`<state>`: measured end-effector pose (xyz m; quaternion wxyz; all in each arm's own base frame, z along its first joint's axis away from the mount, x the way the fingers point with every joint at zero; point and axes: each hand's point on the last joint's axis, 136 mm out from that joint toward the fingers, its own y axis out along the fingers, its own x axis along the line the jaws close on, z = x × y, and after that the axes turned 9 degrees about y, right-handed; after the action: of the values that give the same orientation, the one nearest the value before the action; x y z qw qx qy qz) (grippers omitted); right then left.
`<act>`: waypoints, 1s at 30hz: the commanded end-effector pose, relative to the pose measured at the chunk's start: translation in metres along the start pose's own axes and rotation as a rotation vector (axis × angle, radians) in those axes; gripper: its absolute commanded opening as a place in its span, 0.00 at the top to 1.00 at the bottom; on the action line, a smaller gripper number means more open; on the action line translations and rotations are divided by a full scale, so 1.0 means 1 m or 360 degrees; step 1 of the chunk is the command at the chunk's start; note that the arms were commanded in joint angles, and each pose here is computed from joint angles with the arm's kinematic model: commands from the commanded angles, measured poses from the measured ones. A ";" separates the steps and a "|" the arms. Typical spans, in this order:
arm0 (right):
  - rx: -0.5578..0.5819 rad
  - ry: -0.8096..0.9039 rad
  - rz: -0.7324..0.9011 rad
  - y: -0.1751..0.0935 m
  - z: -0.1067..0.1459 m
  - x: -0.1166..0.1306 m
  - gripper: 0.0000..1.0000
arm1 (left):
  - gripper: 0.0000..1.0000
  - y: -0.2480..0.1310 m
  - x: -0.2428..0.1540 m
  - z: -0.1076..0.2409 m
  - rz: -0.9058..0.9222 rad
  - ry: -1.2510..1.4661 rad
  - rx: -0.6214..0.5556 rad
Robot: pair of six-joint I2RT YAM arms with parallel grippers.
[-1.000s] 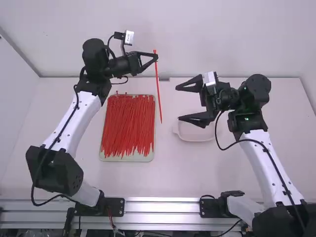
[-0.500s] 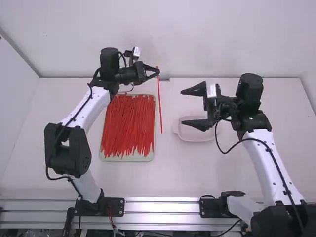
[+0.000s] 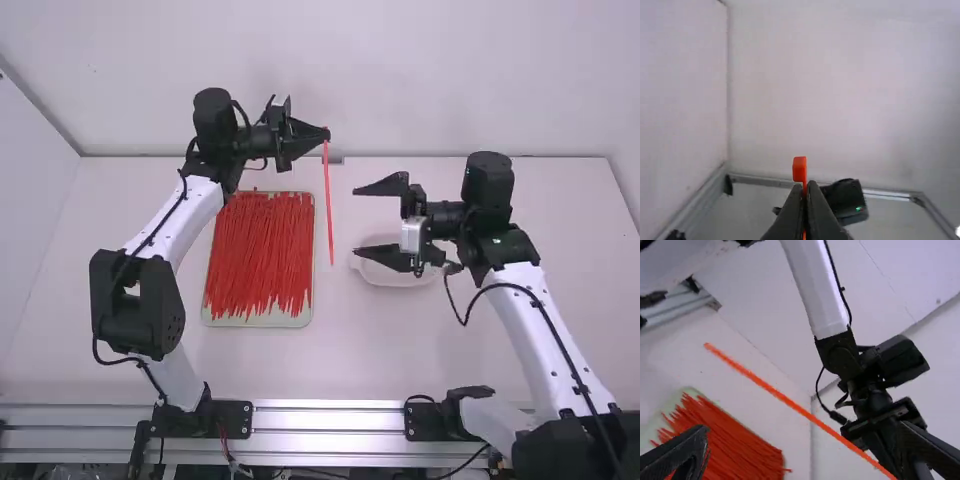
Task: Fasten the cable tie
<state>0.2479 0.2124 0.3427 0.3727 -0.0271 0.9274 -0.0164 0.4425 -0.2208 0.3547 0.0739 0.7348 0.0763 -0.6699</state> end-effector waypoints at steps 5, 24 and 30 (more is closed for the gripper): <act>-0.0044 -0.0595 -0.0038 0.013 -0.010 0.000 0.01 | 0.98 0.000 -0.020 -0.001 0.0048 -0.0169 -0.0007; -0.0065 -0.0712 -0.0041 0.016 -0.014 0.000 0.83 | 0.98 0.030 -0.012 0.014 0.0016 -0.0195 0.0025; -0.0066 -0.0718 -0.0040 0.016 -0.014 0.000 0.90 | 0.98 0.028 -0.011 0.013 0.0012 -0.0138 0.0020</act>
<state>0.2383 0.2281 0.3440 0.5612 -0.0486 0.8263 -0.0001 0.4336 -0.2547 0.3522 0.0701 0.6856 0.0663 -0.7216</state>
